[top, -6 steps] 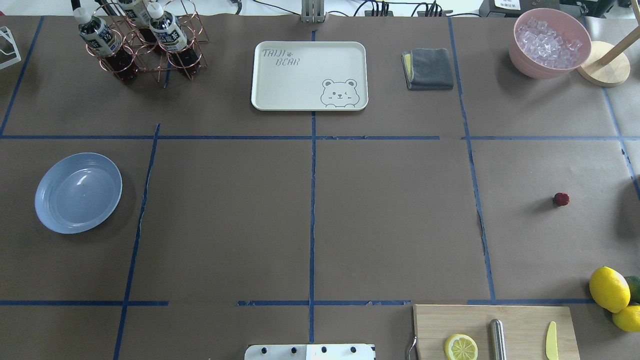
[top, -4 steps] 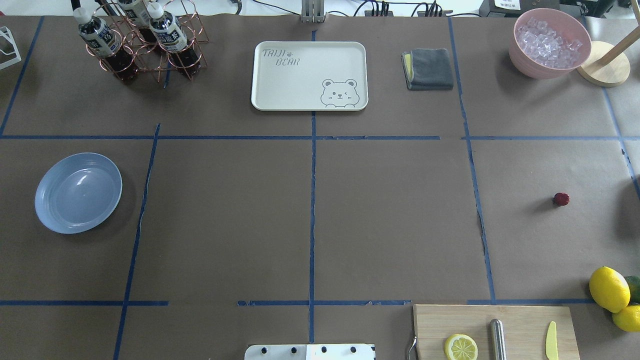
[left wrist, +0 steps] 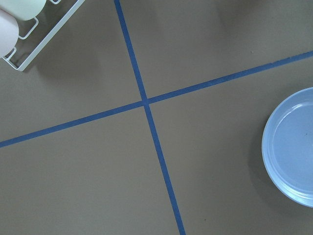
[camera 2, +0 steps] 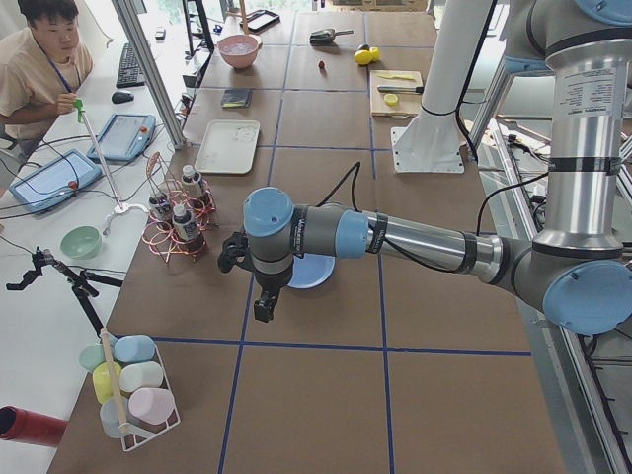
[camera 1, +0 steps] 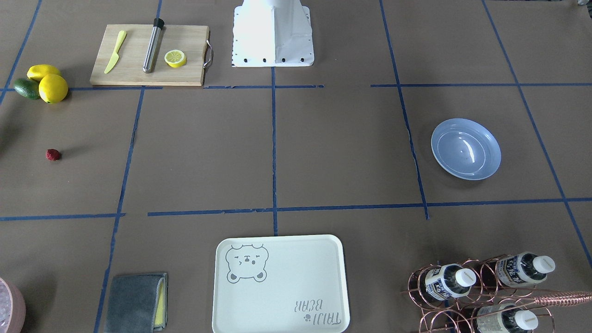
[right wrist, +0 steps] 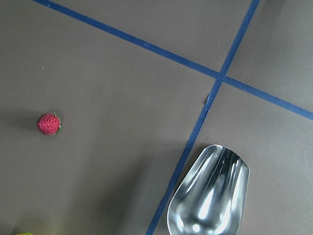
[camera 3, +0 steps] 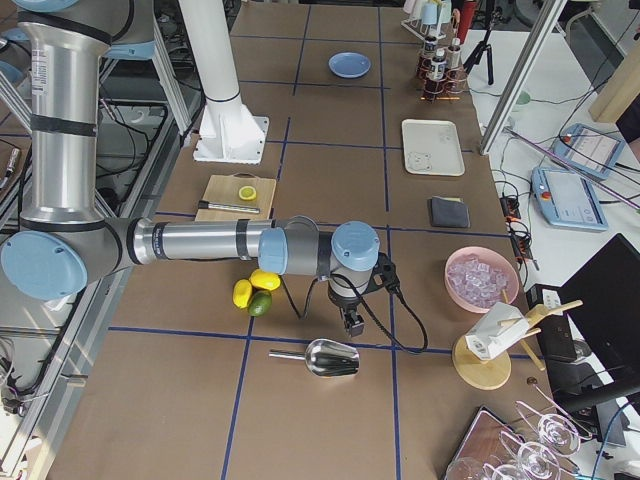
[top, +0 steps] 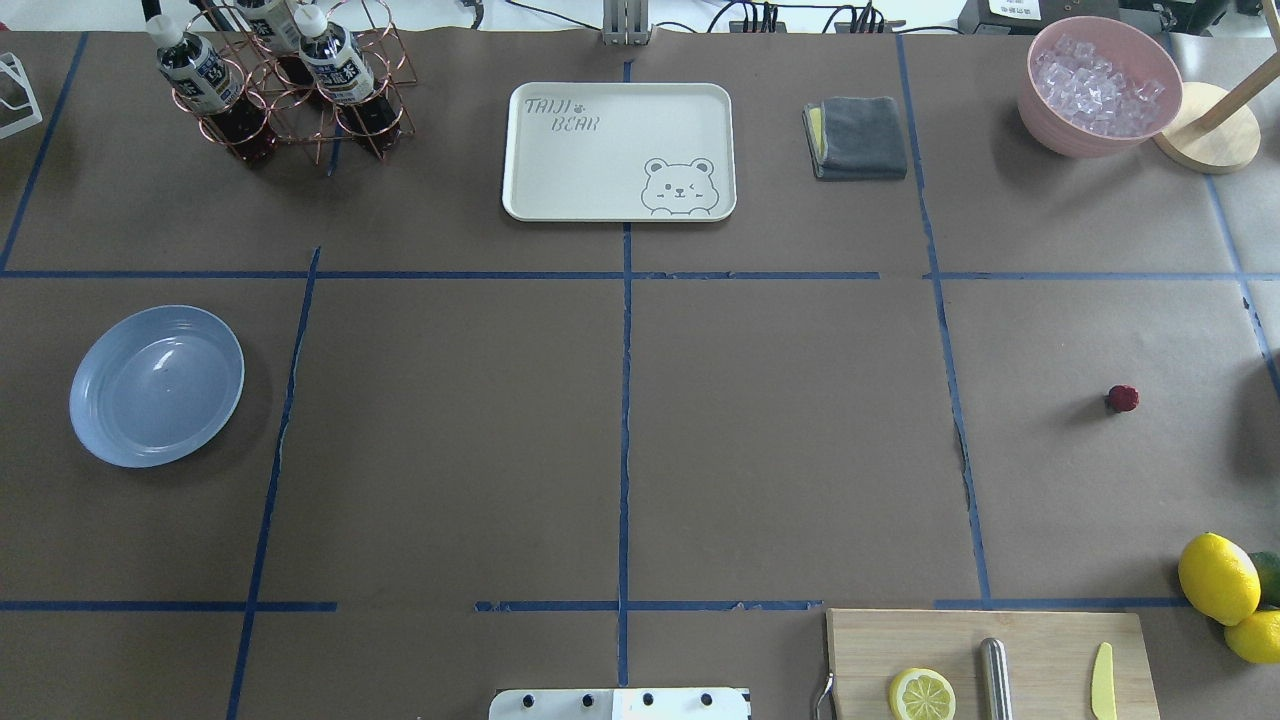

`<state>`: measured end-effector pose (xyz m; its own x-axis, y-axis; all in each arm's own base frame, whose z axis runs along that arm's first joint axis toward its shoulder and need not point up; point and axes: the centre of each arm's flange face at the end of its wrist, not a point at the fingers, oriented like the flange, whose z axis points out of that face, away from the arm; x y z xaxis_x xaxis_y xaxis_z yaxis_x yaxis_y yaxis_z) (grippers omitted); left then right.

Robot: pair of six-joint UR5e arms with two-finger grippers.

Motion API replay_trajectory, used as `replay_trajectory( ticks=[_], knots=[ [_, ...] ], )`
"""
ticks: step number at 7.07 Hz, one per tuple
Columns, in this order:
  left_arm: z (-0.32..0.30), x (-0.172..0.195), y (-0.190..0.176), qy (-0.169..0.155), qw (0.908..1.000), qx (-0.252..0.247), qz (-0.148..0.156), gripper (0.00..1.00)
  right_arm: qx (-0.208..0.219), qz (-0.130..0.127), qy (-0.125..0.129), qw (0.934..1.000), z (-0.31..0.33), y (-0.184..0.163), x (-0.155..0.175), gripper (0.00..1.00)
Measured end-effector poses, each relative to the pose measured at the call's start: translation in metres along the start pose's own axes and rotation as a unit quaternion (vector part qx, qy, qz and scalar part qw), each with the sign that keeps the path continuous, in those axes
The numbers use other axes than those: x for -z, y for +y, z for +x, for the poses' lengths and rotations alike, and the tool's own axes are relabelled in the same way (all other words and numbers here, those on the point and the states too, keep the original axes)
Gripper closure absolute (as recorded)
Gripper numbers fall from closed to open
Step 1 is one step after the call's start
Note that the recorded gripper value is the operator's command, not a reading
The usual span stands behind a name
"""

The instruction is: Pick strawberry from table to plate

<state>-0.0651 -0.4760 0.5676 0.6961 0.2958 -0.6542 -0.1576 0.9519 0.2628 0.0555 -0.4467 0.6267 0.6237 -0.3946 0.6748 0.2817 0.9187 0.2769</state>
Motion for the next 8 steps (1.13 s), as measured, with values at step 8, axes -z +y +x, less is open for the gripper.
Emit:
replay_trajectory(
  ticks=[8],
  knots=[
    [0.085,-0.178,-0.023,0.092,0.9953,0.027,0.003,0.0,0.017,0.017,-0.013,0.9996,-0.002,0.017,-0.01,0.0]
  ],
)
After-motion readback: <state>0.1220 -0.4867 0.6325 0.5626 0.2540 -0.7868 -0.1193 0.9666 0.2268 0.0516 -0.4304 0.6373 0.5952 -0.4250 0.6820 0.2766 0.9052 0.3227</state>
